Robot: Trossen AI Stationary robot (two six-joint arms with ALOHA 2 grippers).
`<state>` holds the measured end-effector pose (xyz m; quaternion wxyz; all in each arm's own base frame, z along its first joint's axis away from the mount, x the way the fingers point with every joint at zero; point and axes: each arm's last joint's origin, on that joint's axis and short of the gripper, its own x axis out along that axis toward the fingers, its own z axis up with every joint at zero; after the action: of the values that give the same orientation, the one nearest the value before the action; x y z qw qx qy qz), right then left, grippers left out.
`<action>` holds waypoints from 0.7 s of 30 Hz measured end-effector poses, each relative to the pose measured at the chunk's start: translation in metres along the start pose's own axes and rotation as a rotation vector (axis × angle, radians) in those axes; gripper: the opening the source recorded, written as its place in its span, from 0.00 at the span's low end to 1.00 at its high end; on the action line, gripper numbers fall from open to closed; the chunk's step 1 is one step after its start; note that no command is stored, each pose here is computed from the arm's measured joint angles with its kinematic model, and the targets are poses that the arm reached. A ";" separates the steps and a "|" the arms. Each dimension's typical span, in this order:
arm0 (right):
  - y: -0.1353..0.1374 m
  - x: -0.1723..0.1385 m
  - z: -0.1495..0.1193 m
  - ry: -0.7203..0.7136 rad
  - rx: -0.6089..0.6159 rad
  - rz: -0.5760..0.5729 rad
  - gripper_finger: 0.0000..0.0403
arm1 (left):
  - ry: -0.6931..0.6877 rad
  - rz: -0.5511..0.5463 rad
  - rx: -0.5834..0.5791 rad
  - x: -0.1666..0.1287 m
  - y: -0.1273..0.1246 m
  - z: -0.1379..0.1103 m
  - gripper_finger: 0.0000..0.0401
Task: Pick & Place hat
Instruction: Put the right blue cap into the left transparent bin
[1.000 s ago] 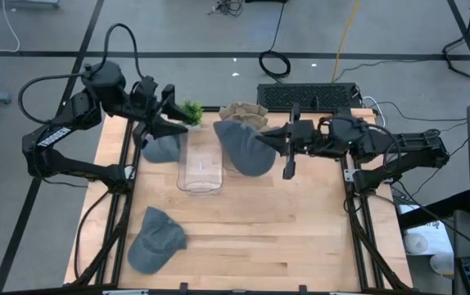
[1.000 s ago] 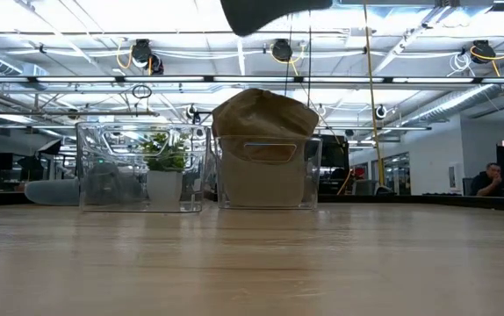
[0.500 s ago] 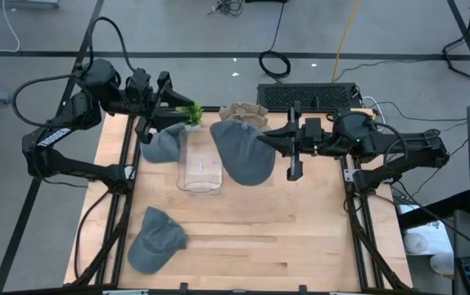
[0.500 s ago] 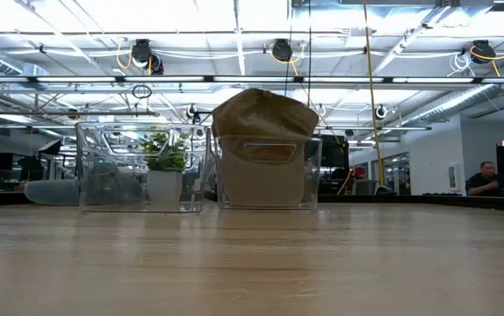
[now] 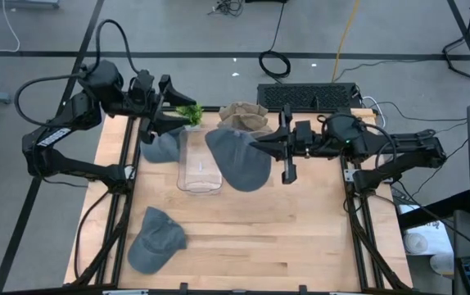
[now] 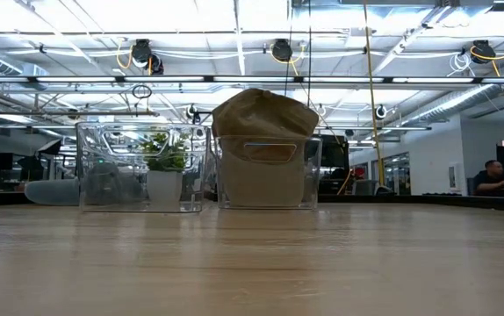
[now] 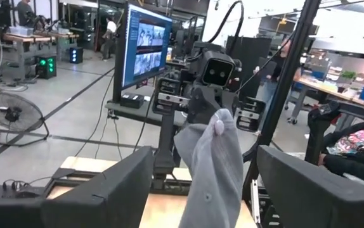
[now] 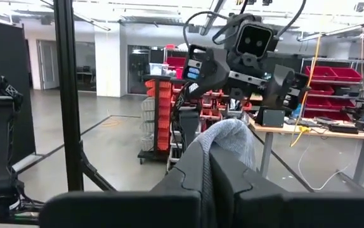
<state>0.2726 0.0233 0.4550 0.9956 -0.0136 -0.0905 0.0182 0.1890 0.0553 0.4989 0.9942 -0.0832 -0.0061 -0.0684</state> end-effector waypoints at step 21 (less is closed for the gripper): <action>0.003 0.006 -0.005 0.009 0.032 0.077 0.00 | 0.066 0.007 0.037 0.038 -0.012 -0.017 0.75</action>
<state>0.2790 0.0263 0.4509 0.9947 -0.0011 -0.0852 0.0577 0.2255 0.0358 0.4844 0.9954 -0.0628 0.0257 -0.0677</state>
